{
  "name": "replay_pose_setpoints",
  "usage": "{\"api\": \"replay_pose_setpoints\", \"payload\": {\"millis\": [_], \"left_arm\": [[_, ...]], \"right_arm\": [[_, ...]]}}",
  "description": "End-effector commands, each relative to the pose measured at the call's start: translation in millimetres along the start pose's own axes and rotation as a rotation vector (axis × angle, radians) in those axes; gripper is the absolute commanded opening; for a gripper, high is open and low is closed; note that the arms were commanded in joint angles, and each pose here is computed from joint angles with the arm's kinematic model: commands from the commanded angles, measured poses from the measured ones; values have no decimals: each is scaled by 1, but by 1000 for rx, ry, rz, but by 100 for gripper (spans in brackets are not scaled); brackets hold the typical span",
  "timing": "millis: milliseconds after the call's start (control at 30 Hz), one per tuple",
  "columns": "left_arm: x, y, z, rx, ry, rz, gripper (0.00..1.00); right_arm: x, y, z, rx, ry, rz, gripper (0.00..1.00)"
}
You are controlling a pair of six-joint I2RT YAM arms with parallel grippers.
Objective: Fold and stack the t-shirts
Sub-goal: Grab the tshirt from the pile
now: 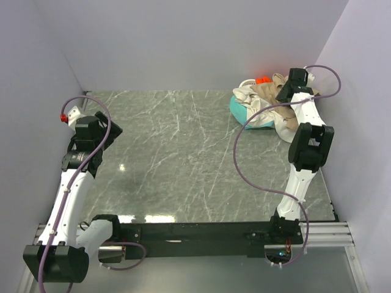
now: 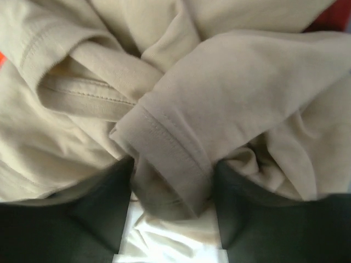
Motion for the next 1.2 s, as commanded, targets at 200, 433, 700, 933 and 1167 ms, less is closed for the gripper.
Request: {"api": "replay_pose_setpoints", "payload": {"millis": [200, 433, 700, 933, 1167], "left_arm": [[5, -6, 3, -17, -5, -20, 94], [10, -21, -4, -68, 25, -64, 95], [18, -38, -8, -129, 32, -86, 96], [10, -40, -14, -160, 73, -65, 96], [0, -34, -14, -173, 98, -57, 96]], "right_arm": [[35, 7, 41, 132, -101, -34, 0], [53, 2, 145, 215, -298, -93, 0], [76, 4, 278, 308, -578, -62, 0], [82, 23, 394, 620, -779, 14, 0], [80, 62, 481, 937, -873, 143, 0]]}}
Point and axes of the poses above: each gripper's point midway between its finger pads, its own z axis back along the fingers, its own y axis along the line the jaws close on, x = y × z, the point moved 8 cm from there along z, back along the fingers, and after that the axes turned 8 degrees about z, right-handed, at the moved point
